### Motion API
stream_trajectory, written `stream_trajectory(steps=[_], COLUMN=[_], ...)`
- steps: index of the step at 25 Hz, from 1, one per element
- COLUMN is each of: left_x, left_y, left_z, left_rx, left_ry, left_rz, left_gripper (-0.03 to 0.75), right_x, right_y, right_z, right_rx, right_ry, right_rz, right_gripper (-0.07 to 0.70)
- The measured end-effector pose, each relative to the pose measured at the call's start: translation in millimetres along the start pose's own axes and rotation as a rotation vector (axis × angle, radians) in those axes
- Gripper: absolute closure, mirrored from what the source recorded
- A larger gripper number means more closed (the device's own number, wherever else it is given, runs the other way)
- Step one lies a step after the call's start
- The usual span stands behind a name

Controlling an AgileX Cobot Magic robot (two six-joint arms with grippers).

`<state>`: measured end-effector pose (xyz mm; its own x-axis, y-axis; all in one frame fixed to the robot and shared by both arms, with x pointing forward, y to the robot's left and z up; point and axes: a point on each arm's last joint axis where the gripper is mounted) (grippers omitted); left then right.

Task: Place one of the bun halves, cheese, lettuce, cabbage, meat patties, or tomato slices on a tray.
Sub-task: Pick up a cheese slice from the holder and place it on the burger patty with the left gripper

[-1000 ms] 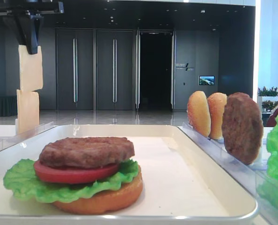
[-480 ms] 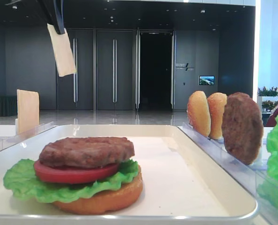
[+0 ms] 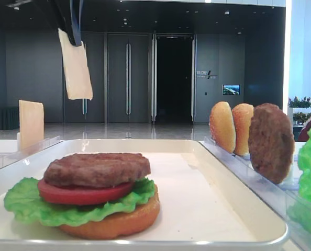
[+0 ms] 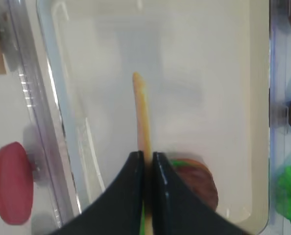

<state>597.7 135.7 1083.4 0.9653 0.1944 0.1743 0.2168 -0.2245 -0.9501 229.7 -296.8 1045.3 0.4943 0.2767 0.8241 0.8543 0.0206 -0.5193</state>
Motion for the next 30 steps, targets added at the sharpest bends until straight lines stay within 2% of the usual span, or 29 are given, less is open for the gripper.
stream_trajectory(steps=[5,12,20,30], left_x=[-32,-76,-118,-153], left_y=[-8,-13,7,44], left_z=[-9.5,-8.7,-16.7,-25.7], left_rx=[0.011,0.032,-0.073,-0.208], left_ry=[0.014,0.022,0.015,-0.023], left_rz=[0.018,0.053,0.066,0.059], left_gripper=[0.696,0.696,0.696,0.696], right_x=[0,0,0,0], right_y=[0,0,0,0], right_z=[0,0,0,0], right_rx=[0.0,0.0,0.0,0.0], right_ry=[0.0,0.0,0.0,0.0], right_rz=[0.0,0.0,0.0,0.0], right_gripper=[0.22,0.22,0.22,0.22])
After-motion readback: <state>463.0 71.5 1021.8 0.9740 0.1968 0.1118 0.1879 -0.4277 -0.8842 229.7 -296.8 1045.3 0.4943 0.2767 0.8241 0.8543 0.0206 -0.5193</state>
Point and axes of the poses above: a point on each arm's last joint axis where the gripper is mounted, y pointing out along that axis toward the gripper, z along the wrist's bending axis when the last joint is at zero, x = y × z, and after that the axes turned 15 degrees about -y, right-handed
